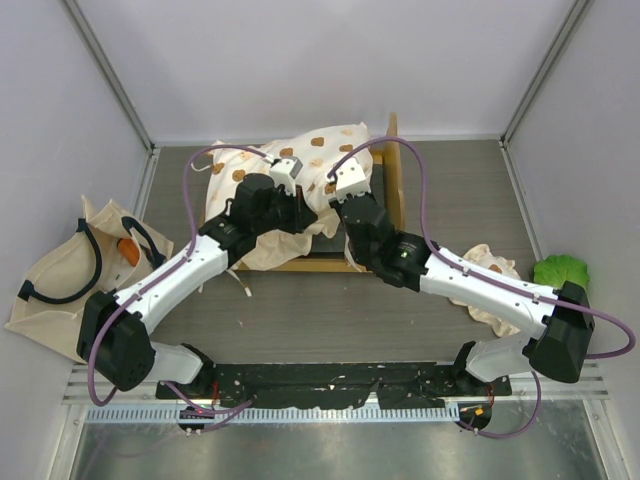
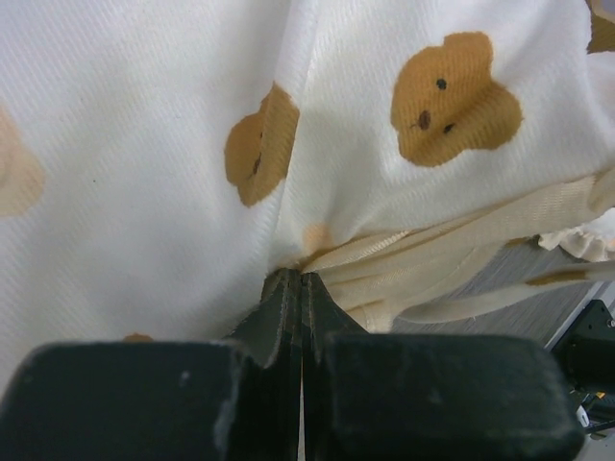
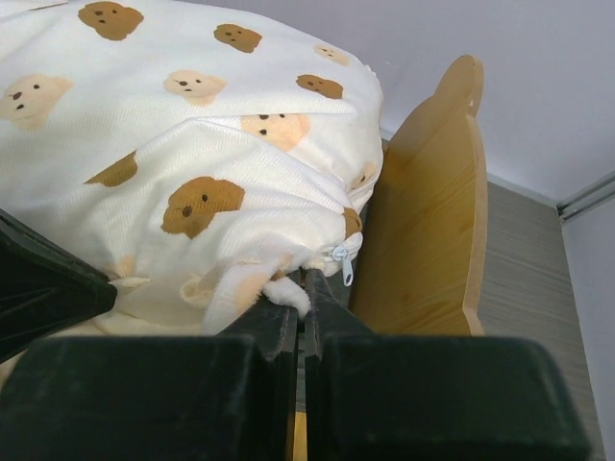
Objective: Set up the pet bed
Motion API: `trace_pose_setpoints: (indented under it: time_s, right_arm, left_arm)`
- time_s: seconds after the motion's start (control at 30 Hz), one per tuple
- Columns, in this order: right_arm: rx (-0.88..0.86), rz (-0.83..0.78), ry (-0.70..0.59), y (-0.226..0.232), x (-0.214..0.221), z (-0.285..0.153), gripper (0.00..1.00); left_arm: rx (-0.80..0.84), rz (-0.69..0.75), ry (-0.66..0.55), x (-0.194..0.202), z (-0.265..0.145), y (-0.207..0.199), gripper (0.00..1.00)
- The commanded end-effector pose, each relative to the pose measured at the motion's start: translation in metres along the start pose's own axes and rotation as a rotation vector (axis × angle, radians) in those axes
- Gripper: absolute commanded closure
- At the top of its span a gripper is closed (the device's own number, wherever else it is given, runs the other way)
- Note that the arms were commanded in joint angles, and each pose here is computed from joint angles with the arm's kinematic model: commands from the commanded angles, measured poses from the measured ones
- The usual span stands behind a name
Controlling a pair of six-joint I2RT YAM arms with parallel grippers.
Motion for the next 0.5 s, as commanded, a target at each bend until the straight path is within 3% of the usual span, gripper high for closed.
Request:
trace_pose_setpoints:
  time_s: [0.0, 0.1, 0.47]
  right_arm:
    - [0.071, 0.197, -0.114, -0.022, -0.039, -0.008, 0.99]
    - [0.154, 0.223, -0.089, -0.030, -0.024, -0.008, 0.99]
    - [0.116, 0.276, -0.140, -0.032, -0.037, -0.013, 0.99]
  left_arm:
    - [-0.030, -0.009, 0.013, 0.001, -0.003, 0.008, 1.00]
    - [-0.029, -0.014, 0.013, 0.001, -0.003, 0.007, 1.00]
    - [-0.023, -0.023, 0.031, 0.006, 0.000, 0.008, 1.00]
Point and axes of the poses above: each gripper's point midway between its finger pads, its own z axis out along the fingers, its own y axis along the line the jaws close on, x = y × z, the point moved 2 cm from there along -z, back along the fingers, and after that the axes turned 1 degree about z, right-handed, at the moved point
